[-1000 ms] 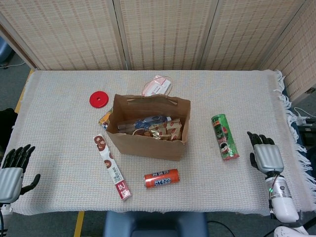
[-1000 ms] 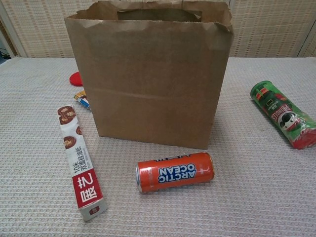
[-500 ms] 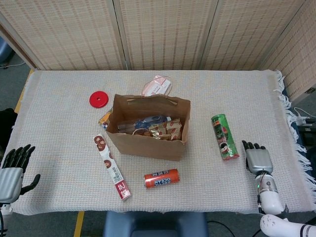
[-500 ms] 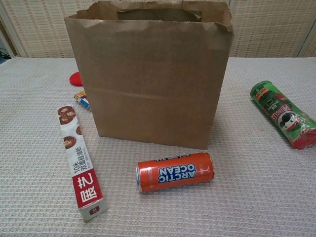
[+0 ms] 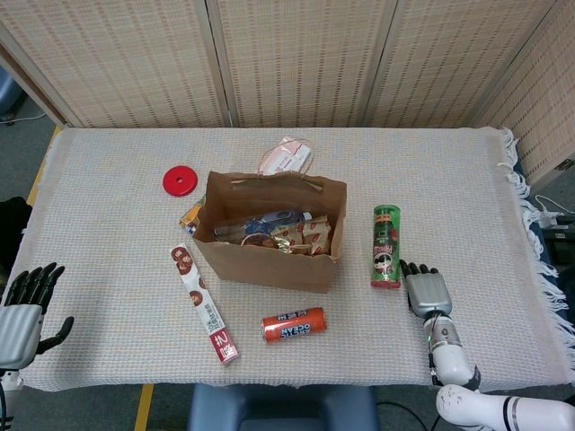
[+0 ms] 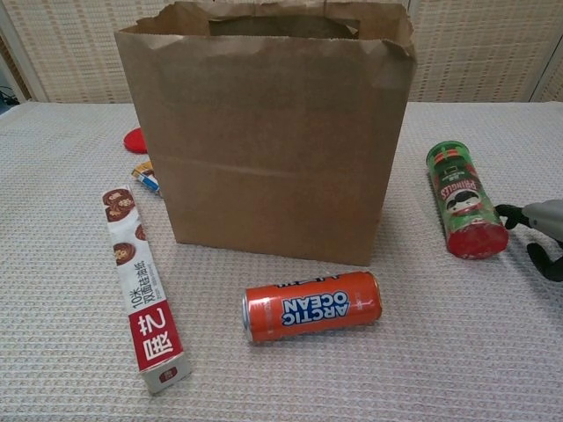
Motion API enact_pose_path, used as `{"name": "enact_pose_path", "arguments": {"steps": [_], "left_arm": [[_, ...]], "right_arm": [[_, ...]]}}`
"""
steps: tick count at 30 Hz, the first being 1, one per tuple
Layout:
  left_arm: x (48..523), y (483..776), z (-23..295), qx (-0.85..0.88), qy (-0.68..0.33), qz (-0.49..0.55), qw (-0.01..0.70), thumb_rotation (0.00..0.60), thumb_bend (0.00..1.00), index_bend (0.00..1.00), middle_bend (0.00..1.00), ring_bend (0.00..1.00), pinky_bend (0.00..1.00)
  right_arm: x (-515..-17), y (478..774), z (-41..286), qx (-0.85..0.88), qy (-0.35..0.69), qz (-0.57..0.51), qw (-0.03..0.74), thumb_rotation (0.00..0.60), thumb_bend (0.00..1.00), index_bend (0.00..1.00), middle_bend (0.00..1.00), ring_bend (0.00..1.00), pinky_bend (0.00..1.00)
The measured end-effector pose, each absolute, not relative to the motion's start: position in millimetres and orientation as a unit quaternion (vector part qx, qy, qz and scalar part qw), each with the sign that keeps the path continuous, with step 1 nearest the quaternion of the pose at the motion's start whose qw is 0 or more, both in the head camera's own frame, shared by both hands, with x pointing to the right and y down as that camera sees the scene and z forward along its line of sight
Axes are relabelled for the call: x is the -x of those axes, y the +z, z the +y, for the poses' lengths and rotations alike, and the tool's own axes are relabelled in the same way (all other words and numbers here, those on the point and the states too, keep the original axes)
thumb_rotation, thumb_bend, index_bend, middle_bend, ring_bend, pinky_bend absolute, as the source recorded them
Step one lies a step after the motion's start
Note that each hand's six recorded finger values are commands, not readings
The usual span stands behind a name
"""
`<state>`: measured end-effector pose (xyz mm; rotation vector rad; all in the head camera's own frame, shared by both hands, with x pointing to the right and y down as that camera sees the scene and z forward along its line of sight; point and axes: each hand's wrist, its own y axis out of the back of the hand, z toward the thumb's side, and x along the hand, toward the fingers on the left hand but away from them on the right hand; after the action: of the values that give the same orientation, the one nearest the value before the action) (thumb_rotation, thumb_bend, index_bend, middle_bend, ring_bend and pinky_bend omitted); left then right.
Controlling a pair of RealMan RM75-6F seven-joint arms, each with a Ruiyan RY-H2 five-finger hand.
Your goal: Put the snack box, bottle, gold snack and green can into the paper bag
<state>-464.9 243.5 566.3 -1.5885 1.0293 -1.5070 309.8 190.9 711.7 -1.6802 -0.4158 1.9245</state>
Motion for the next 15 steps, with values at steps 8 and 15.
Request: {"name": "enact_pose_path", "arguments": {"steps": [8,15], "left_arm": [[464.9,566.3,243.5,0.614,-0.583,0.398,0.353,0.6,0.35,0.0,0.0,0.0,0.0],[465.3,566.4,243.3,0.615,-0.582,0.399,0.352,0.6,0.35,0.0,0.0,0.0,0.0]], "right_arm": [[-272.4,722.0,193.7,0.655,0.69,-0.156,0.266,0.6,0.74,0.06,0.11,0.12,0.21],[-254.7,701.5,196.6,0.688,0.654,-0.157,0.271,0.6,0.63,0.06,0.11,0.12,0.21]]}}
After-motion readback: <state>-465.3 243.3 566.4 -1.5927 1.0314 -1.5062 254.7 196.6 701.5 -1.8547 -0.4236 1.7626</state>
